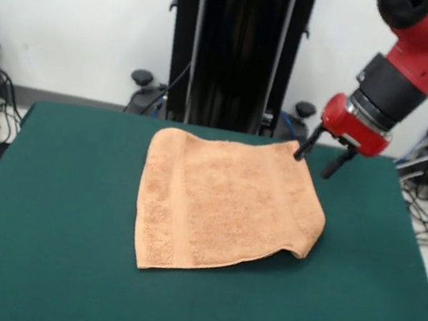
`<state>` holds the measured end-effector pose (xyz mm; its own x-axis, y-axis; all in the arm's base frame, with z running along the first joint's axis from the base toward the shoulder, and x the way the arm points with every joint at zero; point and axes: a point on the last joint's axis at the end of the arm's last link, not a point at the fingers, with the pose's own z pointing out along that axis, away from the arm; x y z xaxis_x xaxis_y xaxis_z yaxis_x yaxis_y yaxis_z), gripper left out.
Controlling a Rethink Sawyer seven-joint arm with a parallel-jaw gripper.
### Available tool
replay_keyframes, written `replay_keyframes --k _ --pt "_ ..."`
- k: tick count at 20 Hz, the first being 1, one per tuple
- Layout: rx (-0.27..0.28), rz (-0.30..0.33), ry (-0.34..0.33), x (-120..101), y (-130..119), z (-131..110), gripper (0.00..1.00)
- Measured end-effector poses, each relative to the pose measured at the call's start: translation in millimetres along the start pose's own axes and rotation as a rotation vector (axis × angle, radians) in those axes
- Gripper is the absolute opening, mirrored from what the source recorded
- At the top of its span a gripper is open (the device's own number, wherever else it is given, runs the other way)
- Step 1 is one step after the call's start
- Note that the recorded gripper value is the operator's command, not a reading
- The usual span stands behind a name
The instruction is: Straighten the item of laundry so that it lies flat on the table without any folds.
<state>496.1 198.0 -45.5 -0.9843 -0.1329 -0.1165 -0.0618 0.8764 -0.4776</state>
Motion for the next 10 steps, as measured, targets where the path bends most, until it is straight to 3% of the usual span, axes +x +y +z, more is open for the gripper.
replay_keyframes --k 10 --pt "0.004 0.039 0.013 -1 16 13 1.0"
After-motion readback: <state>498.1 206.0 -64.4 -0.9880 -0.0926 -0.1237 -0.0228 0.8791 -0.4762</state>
